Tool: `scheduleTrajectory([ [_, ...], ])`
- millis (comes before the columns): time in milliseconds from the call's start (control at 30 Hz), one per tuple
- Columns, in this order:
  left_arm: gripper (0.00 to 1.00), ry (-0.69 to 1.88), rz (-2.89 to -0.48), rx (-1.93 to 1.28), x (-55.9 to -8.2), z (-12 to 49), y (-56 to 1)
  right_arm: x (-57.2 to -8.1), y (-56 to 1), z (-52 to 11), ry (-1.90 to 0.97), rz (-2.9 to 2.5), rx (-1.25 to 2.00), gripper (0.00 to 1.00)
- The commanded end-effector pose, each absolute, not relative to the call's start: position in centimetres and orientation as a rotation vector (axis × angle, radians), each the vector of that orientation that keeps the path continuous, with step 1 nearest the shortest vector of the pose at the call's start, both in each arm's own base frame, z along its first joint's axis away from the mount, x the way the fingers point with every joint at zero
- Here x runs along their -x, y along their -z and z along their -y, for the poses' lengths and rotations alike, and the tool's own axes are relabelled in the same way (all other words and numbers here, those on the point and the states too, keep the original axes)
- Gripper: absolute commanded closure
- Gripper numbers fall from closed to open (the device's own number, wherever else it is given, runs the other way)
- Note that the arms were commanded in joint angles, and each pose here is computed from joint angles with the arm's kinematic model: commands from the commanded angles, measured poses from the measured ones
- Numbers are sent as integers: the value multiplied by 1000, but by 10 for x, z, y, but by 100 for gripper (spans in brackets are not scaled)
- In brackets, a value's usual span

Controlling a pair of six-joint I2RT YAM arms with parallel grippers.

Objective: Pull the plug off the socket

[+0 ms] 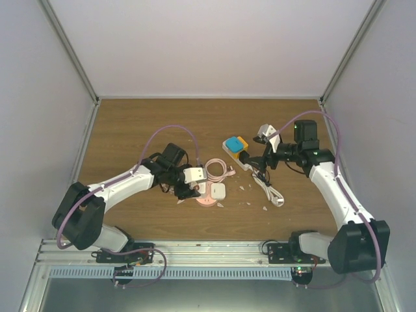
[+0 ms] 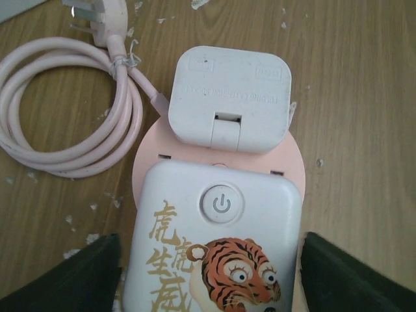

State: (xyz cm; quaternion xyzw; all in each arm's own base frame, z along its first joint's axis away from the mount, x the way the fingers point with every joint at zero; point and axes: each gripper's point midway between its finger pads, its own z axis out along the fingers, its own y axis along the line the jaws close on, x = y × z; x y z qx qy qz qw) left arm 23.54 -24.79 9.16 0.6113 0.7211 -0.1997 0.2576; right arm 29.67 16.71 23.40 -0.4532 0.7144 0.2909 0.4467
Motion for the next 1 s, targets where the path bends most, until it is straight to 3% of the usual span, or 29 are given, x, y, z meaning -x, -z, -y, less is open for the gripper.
scheduleTrajectory([
  [0,18,590,-1937,-1606,-231,254,-106,-288,-237,-172,-680,-1737,1162,0],
  [67,3,572,-1919,-1593,-231,253,-116,-286,-236,-175,-664,-1737,1177,0],
  [100,1,570,-1906,-1589,-230,252,-122,-286,-236,-176,-656,-1734,1188,0],
  [300,1,534,-1852,-1535,-228,233,-146,-278,-225,-200,-669,-1710,1293,0],
  [633,1,590,-1810,-1472,-223,180,-137,-259,-184,-267,-714,-1684,1478,0],
  [967,10,597,-1781,-1516,-223,171,-100,-245,-141,-318,-709,-1677,1619,1],
])
